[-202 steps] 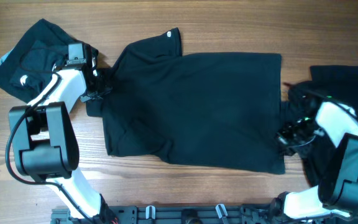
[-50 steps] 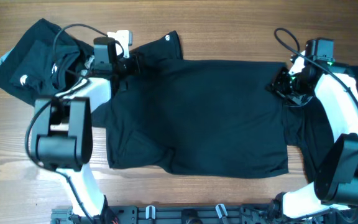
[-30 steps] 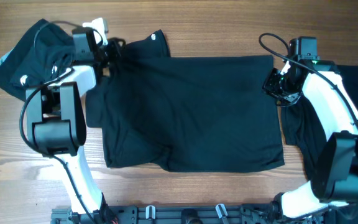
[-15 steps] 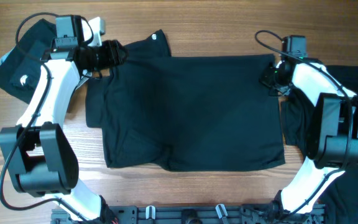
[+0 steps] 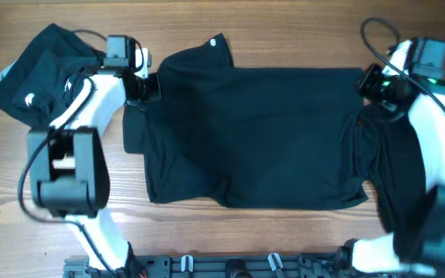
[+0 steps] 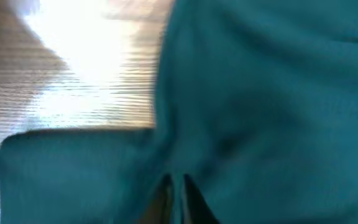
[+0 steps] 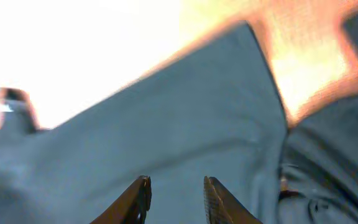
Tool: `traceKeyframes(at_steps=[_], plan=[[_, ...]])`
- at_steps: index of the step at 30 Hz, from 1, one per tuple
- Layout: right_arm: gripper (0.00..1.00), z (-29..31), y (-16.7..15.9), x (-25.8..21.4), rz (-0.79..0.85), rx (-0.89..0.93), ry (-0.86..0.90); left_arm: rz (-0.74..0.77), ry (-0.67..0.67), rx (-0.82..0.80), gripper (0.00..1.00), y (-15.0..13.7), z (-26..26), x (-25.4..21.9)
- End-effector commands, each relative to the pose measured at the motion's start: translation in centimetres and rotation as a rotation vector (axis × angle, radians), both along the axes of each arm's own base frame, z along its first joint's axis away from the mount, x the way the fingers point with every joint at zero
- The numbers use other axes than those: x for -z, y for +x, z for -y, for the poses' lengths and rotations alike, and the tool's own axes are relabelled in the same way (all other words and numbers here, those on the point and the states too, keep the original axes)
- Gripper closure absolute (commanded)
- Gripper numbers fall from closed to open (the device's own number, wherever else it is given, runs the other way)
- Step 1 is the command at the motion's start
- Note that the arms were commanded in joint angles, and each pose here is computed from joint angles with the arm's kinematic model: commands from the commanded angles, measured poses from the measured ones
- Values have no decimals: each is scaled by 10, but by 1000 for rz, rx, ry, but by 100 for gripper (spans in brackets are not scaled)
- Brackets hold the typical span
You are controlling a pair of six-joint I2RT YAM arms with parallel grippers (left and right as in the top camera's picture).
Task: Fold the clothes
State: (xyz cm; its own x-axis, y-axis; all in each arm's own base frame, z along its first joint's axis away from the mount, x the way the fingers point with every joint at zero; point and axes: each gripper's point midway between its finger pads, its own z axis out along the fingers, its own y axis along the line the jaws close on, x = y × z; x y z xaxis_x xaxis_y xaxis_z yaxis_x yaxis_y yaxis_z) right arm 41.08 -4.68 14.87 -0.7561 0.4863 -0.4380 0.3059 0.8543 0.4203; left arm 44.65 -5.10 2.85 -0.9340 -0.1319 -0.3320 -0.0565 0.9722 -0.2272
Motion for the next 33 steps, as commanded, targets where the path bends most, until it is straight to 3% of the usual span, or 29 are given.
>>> traceKeyframes(at_steps=[1,4,9,14,16,20,23,26,28,31,33], plan=[[66,-17,-18,-24,19,-56,38,-66,100,-59,96,-2,-25,53],[66,-26,-35,-10,-71,-73,58,-35,152,-100,96,11,-43,69],[66,-36,-40,18,-166,-104,-47,168,100,-246,95,67,-61,32],[64,-31,-59,66,-352,0,-65,165,29,-201,73,74,-43,-7],[69,-30,-70,90,-433,24,-54,167,16,-195,72,69,-41,-24],[95,-29,-84,141,-577,22,-45,220,12,-196,69,46,-40,-97],[96,-11,-86,170,-634,87,-86,201,13,-196,66,12,-40,-136],[95,16,-102,175,-704,204,-110,101,23,-195,65,-24,-40,-140],[95,22,-106,164,-713,230,-25,11,30,-193,67,-46,-39,-132],[87,12,-89,120,-546,105,92,-102,39,-193,77,-73,-39,-124],[80,-2,-78,80,-395,-3,118,-153,42,-210,79,-88,-40,-124]])
